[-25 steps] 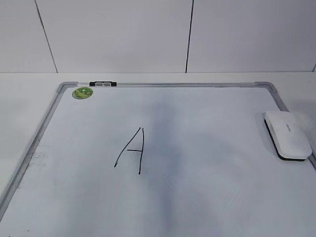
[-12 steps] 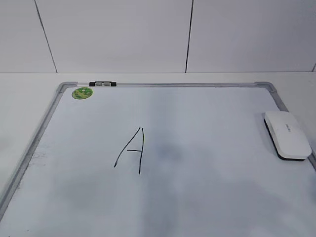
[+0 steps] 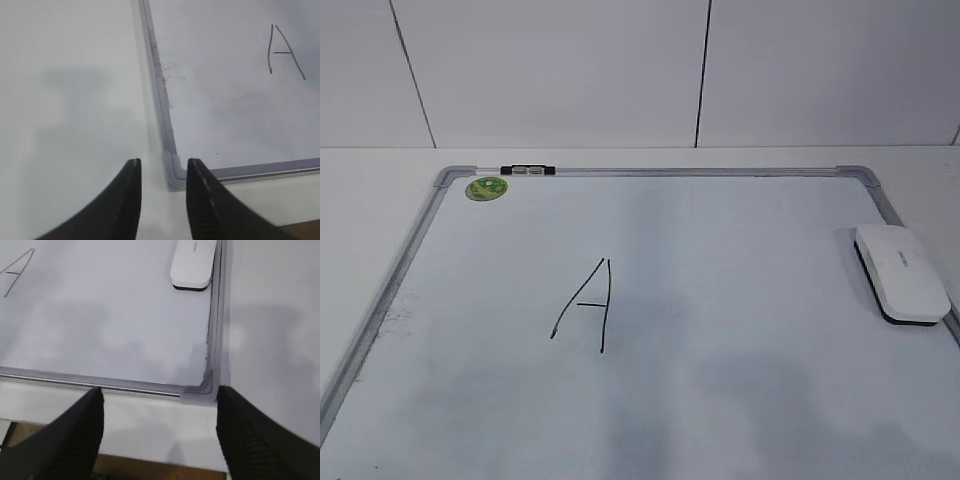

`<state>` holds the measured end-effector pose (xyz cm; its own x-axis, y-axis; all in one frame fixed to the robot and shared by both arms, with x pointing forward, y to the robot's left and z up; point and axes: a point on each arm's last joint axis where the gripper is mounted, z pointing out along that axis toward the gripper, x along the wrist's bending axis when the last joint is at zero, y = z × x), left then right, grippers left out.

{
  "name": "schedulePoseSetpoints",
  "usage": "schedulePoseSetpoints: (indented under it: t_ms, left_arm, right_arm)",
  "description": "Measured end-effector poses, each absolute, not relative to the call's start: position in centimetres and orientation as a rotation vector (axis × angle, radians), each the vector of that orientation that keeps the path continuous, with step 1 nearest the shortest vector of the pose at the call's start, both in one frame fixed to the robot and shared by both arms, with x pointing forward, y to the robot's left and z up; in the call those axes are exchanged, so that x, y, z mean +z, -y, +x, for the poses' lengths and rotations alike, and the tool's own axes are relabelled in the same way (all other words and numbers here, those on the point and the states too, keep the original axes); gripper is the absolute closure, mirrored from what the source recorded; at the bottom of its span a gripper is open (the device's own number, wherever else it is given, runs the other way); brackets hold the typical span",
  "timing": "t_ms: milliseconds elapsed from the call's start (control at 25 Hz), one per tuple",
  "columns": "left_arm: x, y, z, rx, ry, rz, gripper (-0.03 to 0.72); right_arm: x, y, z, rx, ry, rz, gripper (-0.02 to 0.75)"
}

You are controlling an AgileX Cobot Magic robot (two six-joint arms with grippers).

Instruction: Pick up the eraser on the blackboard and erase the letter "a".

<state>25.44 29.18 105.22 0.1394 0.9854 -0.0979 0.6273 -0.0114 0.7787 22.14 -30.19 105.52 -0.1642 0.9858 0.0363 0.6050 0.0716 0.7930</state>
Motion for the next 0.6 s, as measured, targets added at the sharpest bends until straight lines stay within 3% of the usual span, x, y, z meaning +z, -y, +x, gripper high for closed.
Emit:
schedulePoseSetpoints:
  t_ms: [600]
  left_arm:
    - [105.1,-29.9,25.6,0.744,-1.564,1.762,0.453]
  right_arm:
    - [104.6,30.7,23.4,0.871,-1.777,1.503,0.178]
